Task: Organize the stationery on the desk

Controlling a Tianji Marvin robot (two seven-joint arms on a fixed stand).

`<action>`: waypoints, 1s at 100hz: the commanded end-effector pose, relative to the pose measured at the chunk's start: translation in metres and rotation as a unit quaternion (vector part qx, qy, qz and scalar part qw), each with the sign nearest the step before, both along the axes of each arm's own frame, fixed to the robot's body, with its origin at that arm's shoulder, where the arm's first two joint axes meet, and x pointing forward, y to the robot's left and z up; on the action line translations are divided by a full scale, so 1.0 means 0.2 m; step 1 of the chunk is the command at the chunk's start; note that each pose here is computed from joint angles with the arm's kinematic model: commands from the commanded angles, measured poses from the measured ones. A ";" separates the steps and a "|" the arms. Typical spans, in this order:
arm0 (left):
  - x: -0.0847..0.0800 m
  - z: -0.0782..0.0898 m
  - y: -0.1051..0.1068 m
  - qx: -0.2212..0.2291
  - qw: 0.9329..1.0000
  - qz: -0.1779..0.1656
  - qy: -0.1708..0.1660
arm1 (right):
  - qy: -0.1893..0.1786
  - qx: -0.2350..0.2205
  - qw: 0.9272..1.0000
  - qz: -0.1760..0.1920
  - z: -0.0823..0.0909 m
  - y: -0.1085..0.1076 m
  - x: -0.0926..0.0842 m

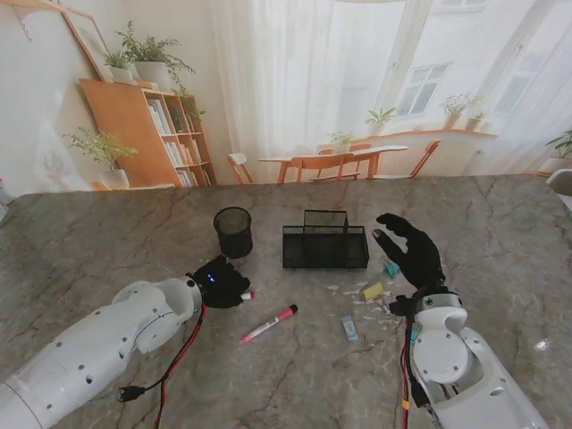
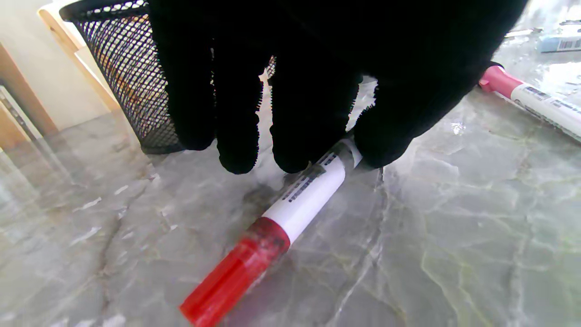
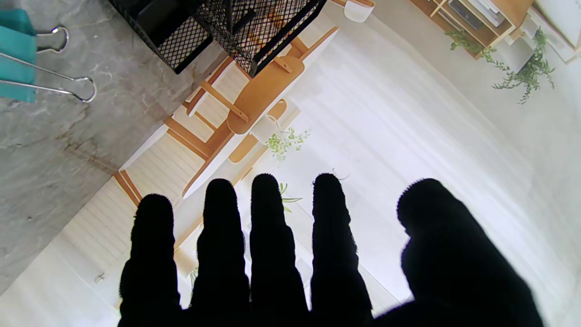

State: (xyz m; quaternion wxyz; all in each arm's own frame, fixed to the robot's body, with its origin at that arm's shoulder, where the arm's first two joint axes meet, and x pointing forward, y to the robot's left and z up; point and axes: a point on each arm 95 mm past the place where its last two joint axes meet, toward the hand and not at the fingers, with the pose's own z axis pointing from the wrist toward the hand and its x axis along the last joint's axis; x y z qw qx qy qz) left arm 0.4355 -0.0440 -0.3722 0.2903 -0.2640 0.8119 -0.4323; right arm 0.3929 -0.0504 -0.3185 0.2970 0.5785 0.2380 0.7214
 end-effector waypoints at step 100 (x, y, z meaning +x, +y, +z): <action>-0.08 0.13 0.01 -0.081 0.995 -0.023 -0.044 | -0.013 0.022 0.999 -0.022 0.01 0.01 -0.02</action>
